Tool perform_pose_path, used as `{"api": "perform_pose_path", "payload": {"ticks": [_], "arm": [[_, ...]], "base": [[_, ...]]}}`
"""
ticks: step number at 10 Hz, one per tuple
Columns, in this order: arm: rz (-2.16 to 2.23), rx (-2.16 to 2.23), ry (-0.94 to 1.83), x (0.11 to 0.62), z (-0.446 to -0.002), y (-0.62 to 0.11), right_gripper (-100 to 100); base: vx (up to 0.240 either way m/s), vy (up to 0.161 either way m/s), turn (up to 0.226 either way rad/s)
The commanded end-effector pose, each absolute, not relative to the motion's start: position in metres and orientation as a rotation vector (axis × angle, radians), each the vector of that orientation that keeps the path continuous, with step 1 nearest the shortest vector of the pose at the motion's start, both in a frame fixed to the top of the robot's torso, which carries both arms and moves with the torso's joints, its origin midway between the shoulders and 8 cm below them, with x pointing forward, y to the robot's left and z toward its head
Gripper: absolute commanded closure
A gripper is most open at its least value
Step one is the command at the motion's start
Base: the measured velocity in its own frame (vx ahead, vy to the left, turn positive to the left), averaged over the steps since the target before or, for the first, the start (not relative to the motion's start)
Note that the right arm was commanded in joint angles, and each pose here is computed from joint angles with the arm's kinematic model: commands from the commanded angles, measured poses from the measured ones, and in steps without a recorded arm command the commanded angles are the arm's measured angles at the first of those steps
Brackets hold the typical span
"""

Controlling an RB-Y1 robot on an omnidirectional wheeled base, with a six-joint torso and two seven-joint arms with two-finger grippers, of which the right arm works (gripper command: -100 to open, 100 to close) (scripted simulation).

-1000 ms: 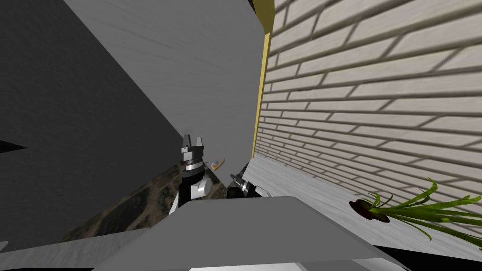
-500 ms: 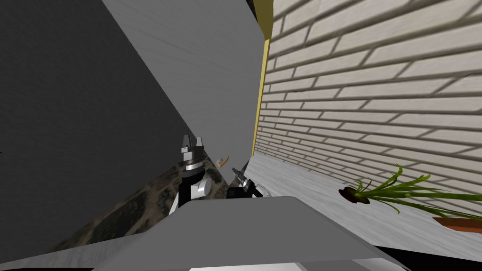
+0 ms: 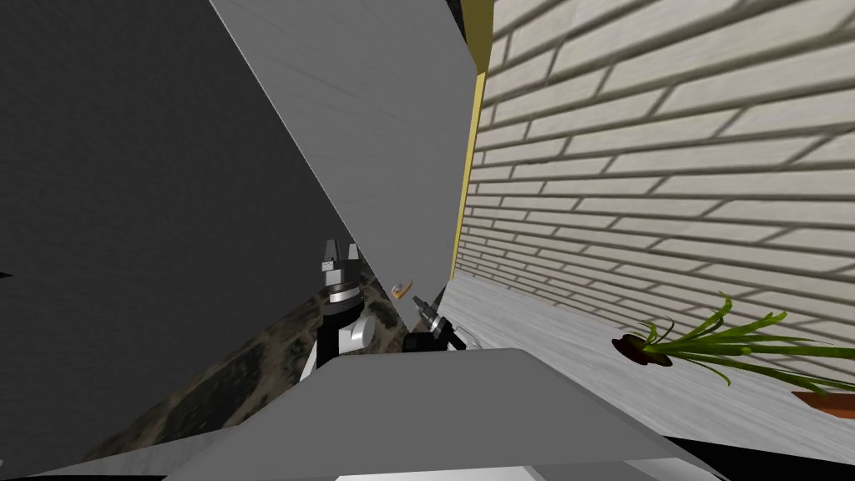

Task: Push the door open

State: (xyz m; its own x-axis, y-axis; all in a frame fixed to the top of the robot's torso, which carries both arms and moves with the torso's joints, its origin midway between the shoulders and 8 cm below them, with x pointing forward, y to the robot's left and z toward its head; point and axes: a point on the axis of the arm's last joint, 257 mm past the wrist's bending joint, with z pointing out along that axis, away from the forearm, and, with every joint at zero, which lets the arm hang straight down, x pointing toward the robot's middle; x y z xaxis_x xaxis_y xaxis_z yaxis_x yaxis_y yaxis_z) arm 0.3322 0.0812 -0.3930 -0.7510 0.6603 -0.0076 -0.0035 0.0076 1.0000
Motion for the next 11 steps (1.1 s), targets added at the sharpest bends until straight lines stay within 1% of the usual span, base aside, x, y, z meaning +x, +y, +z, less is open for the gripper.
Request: {"api": "perform_pose_path", "payload": {"ticks": [1,4,5,6,7,11], "arm": [[1.788,0.674,1.803,0.3343,-0.3934,0.0805,-100],[1.784,0.678,1.796,0.337,-0.3924,0.0823,-100],[1.785,0.679,1.793,0.3377,-0.3918,0.0833,-100],[1.785,0.678,1.795,0.3374,-0.3922,0.0826,-100],[1.785,0.678,1.795,0.3374,-0.3922,0.0826,100],[1.785,0.678,1.795,0.3374,-0.3922,0.0826,100]], "base": [[0.184,0.177,0.043],[0.149,0.136,0.023],[0.11,0.146,0.024],[0.044,0.068,-0.005],[-0.002,-0.009,0.0],[-0.013,-0.019,0.001]]}}
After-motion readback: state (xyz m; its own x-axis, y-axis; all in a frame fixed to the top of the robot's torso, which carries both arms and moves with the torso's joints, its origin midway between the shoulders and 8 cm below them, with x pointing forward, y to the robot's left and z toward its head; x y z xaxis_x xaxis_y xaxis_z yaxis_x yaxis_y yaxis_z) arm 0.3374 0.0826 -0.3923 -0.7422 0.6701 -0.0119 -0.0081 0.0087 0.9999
